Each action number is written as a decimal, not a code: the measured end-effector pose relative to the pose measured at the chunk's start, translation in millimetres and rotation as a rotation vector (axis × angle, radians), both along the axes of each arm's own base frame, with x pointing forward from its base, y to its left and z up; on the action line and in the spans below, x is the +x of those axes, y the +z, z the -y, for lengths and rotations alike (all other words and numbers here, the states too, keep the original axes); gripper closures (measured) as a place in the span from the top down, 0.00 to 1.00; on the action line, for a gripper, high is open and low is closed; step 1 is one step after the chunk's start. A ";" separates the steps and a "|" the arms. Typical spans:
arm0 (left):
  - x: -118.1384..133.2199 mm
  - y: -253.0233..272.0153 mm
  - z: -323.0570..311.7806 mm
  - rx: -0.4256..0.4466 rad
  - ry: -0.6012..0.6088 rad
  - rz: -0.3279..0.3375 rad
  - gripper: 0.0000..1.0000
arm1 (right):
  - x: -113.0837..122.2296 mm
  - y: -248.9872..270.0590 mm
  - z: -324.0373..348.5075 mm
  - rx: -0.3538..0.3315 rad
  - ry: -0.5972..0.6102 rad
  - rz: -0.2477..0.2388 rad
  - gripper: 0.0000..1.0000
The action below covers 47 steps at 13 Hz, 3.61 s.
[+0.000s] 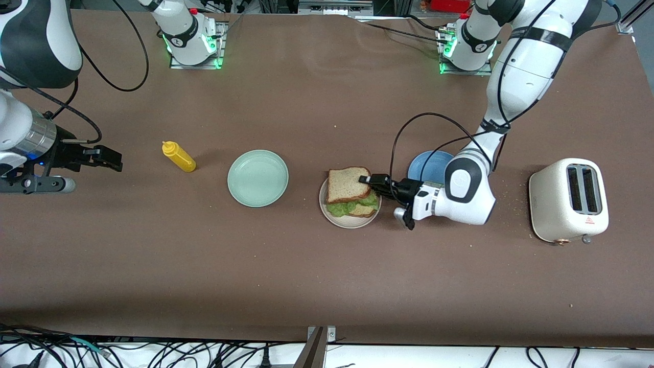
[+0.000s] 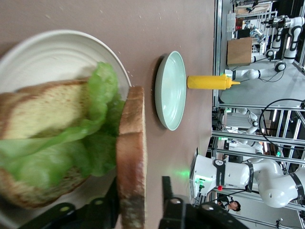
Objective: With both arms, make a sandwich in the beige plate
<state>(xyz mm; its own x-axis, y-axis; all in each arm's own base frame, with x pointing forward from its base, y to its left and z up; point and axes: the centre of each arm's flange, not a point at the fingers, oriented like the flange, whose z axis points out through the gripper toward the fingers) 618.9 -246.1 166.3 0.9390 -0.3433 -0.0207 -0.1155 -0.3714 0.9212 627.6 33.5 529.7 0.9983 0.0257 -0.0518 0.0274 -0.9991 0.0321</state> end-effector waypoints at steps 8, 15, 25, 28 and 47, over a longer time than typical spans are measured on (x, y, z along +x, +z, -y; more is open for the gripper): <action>38.4 79.2 -87.2 0.077 0.139 0.031 1.00 | 0.2 0.0 0.3 0.000 0.000 0.001 0.99; 44.4 196.5 -243.6 0.578 0.254 0.052 1.00 | 0.3 -0.1 0.0 0.001 0.000 0.002 1.00; 17.3 284.0 -289.1 0.911 0.302 0.064 1.00 | -6.4 6.2 29.6 0.076 -0.079 -0.034 1.00; 11.1 303.9 -298.3 0.919 0.329 0.074 1.00 | -6.4 6.2 30.1 0.082 -0.082 -0.034 1.00; -37.9 425.5 -213.9 1.252 0.190 0.094 1.00 | -6.8 6.2 29.6 0.077 -0.080 -0.037 1.00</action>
<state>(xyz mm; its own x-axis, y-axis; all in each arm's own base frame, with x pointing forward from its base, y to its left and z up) 581.0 -32.2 591.8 0.9866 0.0028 -0.1633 -0.0103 -0.9968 -0.0792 620.7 4.0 535.9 0.9948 -0.0486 -0.0895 -0.0527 -0.9976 -0.0442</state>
